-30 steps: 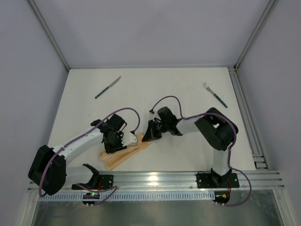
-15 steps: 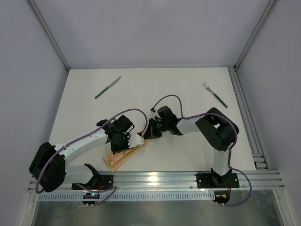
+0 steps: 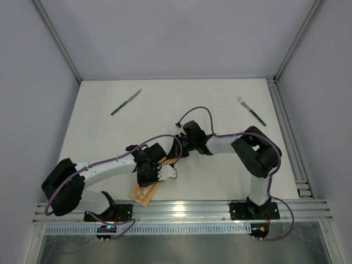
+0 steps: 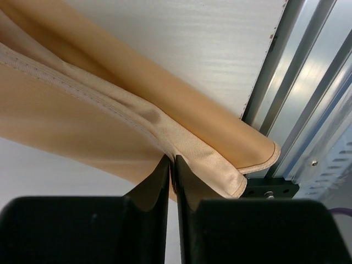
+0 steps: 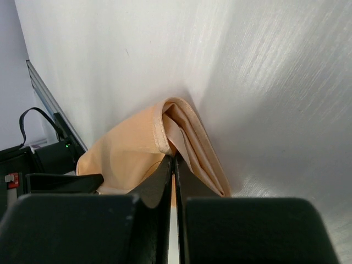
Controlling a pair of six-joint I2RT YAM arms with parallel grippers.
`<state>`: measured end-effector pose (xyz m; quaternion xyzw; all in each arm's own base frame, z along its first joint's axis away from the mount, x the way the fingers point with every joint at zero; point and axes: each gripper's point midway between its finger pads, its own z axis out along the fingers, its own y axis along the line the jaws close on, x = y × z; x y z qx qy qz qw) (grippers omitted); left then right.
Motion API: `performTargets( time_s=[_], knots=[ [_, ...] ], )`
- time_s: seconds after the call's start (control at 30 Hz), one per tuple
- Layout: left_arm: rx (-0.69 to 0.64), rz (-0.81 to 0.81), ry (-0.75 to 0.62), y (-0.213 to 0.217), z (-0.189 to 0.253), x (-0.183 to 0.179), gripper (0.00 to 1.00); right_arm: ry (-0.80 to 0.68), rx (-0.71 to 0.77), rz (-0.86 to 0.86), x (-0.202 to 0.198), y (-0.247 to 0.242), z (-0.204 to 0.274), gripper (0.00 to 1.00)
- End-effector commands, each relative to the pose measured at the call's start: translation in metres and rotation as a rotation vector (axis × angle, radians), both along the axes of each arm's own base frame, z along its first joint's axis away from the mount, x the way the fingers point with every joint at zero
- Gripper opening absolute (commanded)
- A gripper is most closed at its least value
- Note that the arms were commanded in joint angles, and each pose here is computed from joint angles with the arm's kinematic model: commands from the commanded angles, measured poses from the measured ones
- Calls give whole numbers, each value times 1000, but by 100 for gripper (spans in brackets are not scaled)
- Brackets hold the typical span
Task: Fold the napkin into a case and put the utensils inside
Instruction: Smooth out the smaller rectangle-folded napkin at the center of the board.
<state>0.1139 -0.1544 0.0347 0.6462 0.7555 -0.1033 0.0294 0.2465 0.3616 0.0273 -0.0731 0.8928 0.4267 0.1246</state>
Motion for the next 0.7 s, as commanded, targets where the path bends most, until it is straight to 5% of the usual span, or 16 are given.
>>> performTargets(
  time_s=[0.0, 0.17, 0.3, 0.67],
  knots=[
    [-25, -8, 2, -12, -2, -8, 10, -95, -5, -12, 16, 1, 24, 4],
    [-27, -15, -6, -16, -6, -8, 13, -128, -3, 37, 15, 3, 35, 27],
    [-39, -25, -28, -23, -6, -3, 15, -175, -8, 83, 15, 3, 51, 36],
    [-61, -4, 2, -36, 1, -3, 16, -185, -103, 136, 1, -9, 39, 40]
  ],
)
